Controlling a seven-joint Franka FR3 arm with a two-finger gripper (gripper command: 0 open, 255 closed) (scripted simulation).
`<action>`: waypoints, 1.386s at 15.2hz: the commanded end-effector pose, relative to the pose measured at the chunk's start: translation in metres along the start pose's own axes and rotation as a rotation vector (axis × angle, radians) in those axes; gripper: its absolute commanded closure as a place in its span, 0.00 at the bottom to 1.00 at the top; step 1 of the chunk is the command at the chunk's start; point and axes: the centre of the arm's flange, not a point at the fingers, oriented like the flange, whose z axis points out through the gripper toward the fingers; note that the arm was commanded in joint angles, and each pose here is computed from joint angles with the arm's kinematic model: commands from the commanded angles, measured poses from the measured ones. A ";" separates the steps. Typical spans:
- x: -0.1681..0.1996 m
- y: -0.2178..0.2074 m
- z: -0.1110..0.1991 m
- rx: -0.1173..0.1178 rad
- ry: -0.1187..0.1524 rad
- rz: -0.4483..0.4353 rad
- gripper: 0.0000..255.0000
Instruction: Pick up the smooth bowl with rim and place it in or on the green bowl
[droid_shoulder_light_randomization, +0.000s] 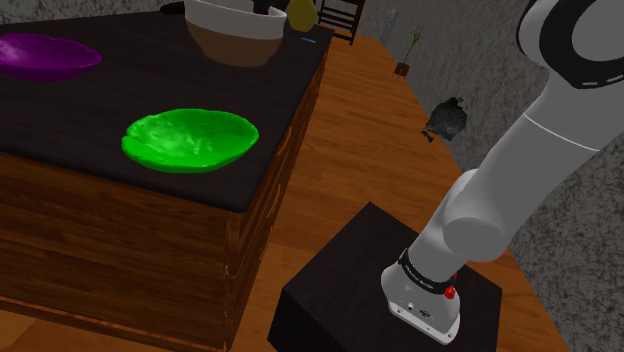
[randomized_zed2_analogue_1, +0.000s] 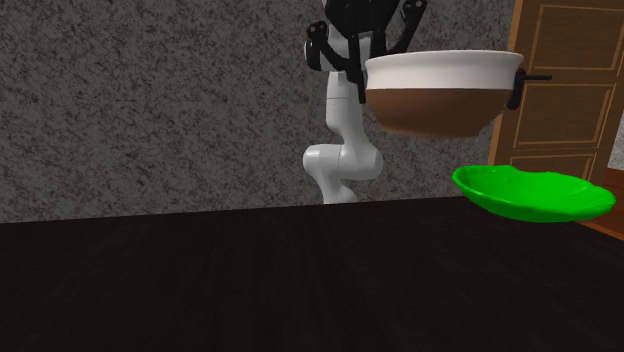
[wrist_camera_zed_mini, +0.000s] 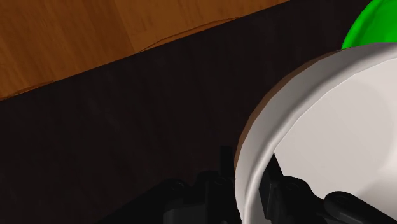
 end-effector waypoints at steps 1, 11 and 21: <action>-0.010 -0.022 0.000 0.000 0.000 0.000 1.00; -0.061 -0.143 0.012 0.000 0.000 0.000 1.00; -0.061 -0.136 0.059 0.000 0.000 0.000 1.00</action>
